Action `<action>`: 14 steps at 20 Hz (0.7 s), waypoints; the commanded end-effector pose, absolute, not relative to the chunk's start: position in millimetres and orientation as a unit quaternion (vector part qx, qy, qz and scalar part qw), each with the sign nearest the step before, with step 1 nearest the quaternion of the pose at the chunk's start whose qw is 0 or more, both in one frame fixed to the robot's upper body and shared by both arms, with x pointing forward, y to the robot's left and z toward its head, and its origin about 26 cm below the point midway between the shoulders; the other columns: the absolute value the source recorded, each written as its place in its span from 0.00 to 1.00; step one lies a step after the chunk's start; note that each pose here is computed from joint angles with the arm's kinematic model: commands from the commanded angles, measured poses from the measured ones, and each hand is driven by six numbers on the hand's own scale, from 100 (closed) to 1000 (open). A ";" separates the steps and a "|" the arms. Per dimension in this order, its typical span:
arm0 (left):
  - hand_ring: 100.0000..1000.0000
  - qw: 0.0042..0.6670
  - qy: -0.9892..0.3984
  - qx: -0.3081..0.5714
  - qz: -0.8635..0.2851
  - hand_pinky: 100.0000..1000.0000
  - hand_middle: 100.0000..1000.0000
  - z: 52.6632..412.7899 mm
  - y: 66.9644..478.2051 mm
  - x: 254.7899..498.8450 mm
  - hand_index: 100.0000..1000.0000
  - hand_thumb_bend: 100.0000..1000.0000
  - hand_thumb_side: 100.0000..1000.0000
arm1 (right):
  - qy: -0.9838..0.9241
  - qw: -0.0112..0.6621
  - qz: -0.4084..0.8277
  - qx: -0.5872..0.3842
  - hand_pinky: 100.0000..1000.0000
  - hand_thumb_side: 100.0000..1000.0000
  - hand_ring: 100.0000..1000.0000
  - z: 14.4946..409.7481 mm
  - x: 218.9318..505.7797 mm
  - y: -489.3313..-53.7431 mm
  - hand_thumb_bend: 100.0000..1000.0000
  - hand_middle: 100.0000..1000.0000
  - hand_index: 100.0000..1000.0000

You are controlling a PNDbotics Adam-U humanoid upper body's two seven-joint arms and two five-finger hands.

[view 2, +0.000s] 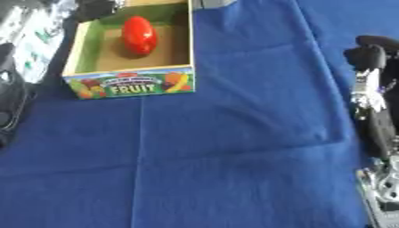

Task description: Pick up objects on the table and place them in the box.

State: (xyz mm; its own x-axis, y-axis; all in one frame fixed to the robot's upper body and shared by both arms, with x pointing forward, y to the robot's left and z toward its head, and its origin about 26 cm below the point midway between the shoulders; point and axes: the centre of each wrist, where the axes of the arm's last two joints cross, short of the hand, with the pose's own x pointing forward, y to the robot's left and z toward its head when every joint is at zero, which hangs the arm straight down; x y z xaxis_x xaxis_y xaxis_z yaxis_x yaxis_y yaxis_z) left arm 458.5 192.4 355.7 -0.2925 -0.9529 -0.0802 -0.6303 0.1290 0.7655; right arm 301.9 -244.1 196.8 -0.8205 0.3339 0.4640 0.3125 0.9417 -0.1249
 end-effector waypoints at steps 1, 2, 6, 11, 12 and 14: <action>0.81 0.183 -0.748 0.558 -0.308 0.69 0.76 386.6 206.1 439.2 0.92 0.32 1.00 | -0.961 0.223 0.025 -0.164 0.65 0.63 0.61 200.0 299.6 -251.1 0.00 0.49 0.67; 0.80 0.174 -0.757 0.555 -0.297 0.68 0.75 389.3 207.9 435.2 0.92 0.33 1.00 | -0.962 0.221 0.024 -0.160 0.65 0.63 0.61 198.9 299.2 -252.4 0.00 0.49 0.67; 0.79 0.144 -0.782 0.544 -0.266 0.67 0.75 391.2 219.3 421.6 0.92 0.34 1.00 | -0.966 0.211 0.022 -0.145 0.65 0.63 0.61 194.2 297.6 -256.8 0.00 0.49 0.67; 0.74 0.121 -0.809 0.533 -0.216 0.59 0.73 384.5 243.4 404.1 0.93 0.35 0.97 | -0.970 0.198 0.011 -0.140 0.65 0.63 0.60 191.1 295.8 -265.5 0.00 0.49 0.66; 0.74 0.119 -0.815 0.528 -0.206 0.59 0.73 380.8 247.4 400.8 0.93 0.35 0.97 | -0.970 0.197 0.009 -0.140 0.65 0.63 0.60 190.9 295.7 -266.4 0.00 0.49 0.66; 0.69 0.115 -0.826 0.519 -0.190 0.52 0.69 371.7 251.4 394.7 0.92 0.34 0.99 | -0.970 0.197 0.007 -0.140 0.65 0.63 0.60 191.0 295.6 -267.1 0.00 0.49 0.67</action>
State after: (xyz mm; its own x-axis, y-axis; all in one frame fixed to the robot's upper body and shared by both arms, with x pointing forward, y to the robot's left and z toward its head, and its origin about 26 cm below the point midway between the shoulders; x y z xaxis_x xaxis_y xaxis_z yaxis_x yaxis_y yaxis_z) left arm 406.7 243.1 353.8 -0.4318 -0.9019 0.0129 -0.7772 0.3793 0.5021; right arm 296.9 -263.2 184.5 -0.8734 0.2697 0.4054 0.2667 0.9616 -0.0651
